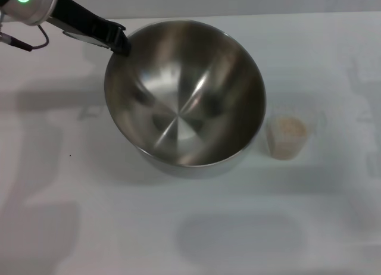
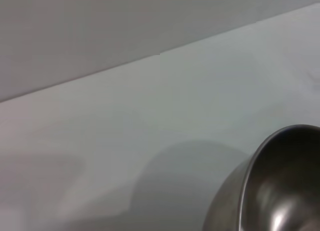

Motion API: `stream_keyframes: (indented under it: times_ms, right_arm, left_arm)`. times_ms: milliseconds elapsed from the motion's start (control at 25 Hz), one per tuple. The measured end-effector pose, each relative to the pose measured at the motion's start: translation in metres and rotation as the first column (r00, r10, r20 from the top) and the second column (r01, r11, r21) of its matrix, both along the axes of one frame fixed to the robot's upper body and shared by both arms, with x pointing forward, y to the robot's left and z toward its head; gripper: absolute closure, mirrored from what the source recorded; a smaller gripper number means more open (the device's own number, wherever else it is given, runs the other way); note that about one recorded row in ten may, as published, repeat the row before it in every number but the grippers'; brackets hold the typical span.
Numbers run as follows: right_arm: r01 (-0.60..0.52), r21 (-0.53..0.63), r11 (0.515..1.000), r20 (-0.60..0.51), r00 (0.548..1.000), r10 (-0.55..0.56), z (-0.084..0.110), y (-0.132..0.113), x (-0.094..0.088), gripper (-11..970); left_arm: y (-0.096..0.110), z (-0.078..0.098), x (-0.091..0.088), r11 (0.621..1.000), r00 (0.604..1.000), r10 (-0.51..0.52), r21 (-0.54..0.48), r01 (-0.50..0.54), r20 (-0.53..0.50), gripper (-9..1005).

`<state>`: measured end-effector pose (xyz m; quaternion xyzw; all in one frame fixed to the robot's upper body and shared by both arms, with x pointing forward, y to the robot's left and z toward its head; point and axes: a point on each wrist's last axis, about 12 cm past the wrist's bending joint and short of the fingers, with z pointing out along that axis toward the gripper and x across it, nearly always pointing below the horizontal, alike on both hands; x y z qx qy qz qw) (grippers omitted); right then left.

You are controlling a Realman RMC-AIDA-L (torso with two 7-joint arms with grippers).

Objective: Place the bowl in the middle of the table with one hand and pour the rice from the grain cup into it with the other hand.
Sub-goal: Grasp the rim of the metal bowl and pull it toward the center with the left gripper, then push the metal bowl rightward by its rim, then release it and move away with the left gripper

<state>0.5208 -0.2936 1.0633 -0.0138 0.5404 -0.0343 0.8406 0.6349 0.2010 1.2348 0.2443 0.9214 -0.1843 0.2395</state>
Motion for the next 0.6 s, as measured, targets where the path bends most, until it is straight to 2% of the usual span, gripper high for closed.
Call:
stream_keyframes:
  times_ms: [600]
  right_arm:
    - [0.0, -0.004, 1.0, -0.006, 1.0, 0.0, 0.0, -0.001, 0.001, 331]
  left_arm:
    - [-0.016, -0.02, 0.01, 1.0, 0.999, -0.016, -0.024, 0.015, -0.05, 927]
